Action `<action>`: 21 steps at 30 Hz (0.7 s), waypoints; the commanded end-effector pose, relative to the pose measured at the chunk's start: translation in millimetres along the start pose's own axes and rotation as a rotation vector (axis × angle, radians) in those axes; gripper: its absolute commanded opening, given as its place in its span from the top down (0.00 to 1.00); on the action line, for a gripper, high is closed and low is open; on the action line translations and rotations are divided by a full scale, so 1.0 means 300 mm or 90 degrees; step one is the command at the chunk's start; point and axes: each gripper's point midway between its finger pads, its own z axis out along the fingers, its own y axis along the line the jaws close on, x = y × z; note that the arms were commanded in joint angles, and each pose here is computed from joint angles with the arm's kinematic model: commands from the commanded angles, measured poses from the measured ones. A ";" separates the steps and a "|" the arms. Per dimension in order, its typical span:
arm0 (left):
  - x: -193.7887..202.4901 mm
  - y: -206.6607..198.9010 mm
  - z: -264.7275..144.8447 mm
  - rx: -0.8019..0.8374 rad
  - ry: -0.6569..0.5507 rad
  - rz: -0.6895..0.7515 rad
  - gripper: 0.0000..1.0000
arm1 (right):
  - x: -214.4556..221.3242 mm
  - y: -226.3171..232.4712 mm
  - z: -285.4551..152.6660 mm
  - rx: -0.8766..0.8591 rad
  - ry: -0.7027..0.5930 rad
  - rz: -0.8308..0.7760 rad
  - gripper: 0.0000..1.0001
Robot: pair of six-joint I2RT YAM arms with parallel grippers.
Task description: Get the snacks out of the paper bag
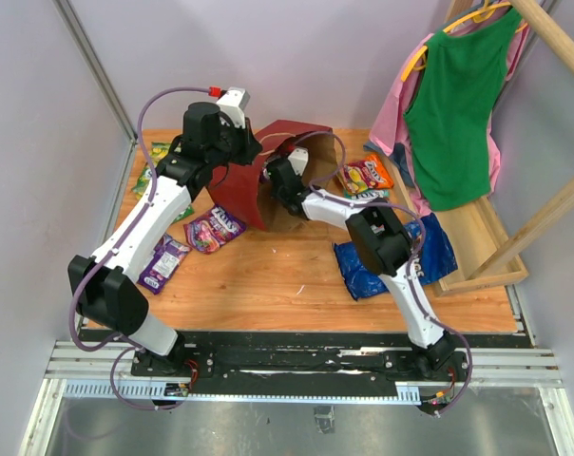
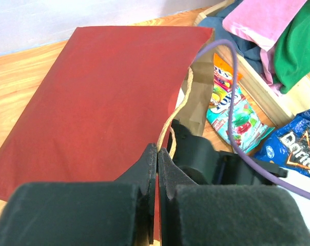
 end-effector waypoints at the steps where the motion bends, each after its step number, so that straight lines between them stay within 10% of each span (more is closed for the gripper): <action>1: -0.039 0.013 -0.031 -0.015 -0.024 0.011 0.99 | -0.162 0.033 -0.123 -0.043 -0.065 0.049 0.99; 7: -0.033 0.021 -0.024 -0.021 -0.022 0.010 0.99 | -0.126 0.049 -0.184 -0.111 -0.028 0.190 0.99; 11: -0.024 0.022 -0.019 -0.021 -0.016 0.008 0.99 | -0.102 0.121 -0.157 -0.193 0.021 0.308 0.39; 21: -0.030 0.019 -0.033 -0.021 -0.020 0.008 0.99 | -0.063 0.052 -0.036 -0.103 0.006 0.451 0.33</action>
